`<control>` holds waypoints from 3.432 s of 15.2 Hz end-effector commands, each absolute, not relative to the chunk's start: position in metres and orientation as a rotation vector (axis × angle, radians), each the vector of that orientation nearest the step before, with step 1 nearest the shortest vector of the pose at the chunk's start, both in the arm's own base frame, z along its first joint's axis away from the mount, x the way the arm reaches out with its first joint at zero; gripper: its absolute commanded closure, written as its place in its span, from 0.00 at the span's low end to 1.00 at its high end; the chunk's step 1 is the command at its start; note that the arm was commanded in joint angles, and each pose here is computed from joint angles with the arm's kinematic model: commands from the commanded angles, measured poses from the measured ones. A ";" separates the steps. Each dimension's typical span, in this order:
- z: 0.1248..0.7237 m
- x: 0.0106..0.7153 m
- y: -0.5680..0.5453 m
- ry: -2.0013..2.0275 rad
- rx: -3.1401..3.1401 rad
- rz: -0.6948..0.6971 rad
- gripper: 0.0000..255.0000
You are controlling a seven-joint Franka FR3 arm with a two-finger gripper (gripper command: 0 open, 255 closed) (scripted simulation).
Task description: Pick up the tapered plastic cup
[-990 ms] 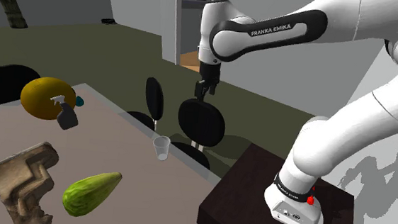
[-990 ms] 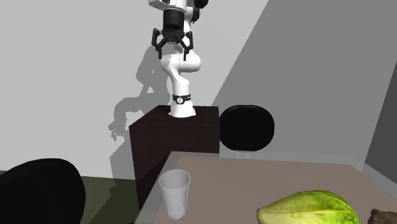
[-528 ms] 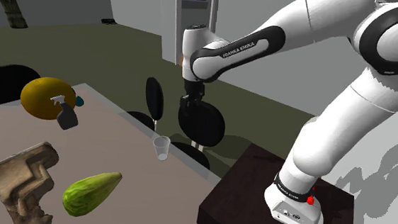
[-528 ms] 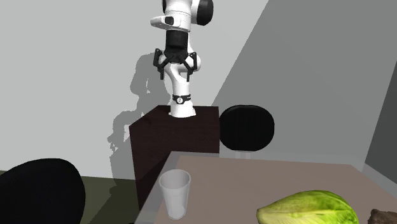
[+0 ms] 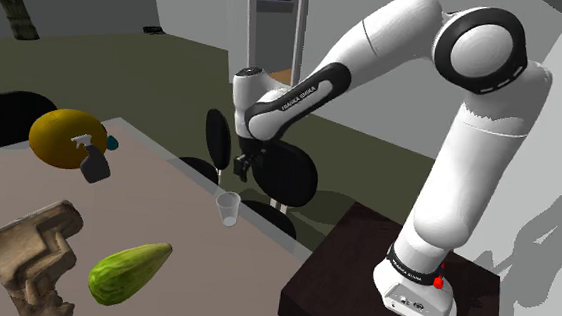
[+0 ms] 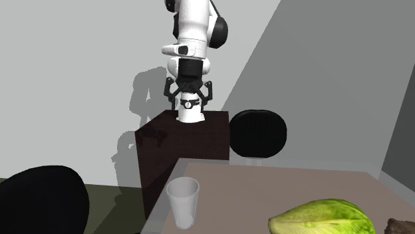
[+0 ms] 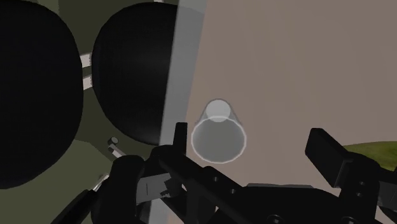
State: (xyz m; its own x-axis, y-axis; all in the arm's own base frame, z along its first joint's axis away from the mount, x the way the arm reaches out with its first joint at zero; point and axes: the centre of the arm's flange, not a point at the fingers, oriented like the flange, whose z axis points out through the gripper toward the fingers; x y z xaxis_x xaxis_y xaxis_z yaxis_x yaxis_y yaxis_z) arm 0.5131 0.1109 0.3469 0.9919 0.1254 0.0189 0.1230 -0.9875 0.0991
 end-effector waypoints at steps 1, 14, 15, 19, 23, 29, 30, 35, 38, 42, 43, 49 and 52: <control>0.324 0.529 0.118 0.191 3.035 0.036 0.00; 0.185 0.624 0.160 0.193 3.013 0.014 0.00; 0.174 0.631 0.163 0.193 3.011 0.012 0.00; 0.154 0.634 0.164 0.193 3.011 0.011 0.00; 0.133 0.634 0.164 0.193 3.011 0.011 0.00; 0.130 0.634 0.164 0.193 3.011 0.012 1.00; 0.130 0.634 0.164 0.193 3.011 0.012 1.00; 0.130 0.634 0.164 0.193 3.011 0.011 1.00; 0.146 0.634 0.164 0.193 3.011 0.011 1.00; 0.167 0.634 0.164 0.193 3.011 0.011 1.00; 0.172 0.634 0.164 0.193 3.011 0.011 1.00; 0.204 0.634 0.164 0.193 3.011 0.011 1.00; 0.210 0.634 0.164 0.193 3.011 0.011 1.00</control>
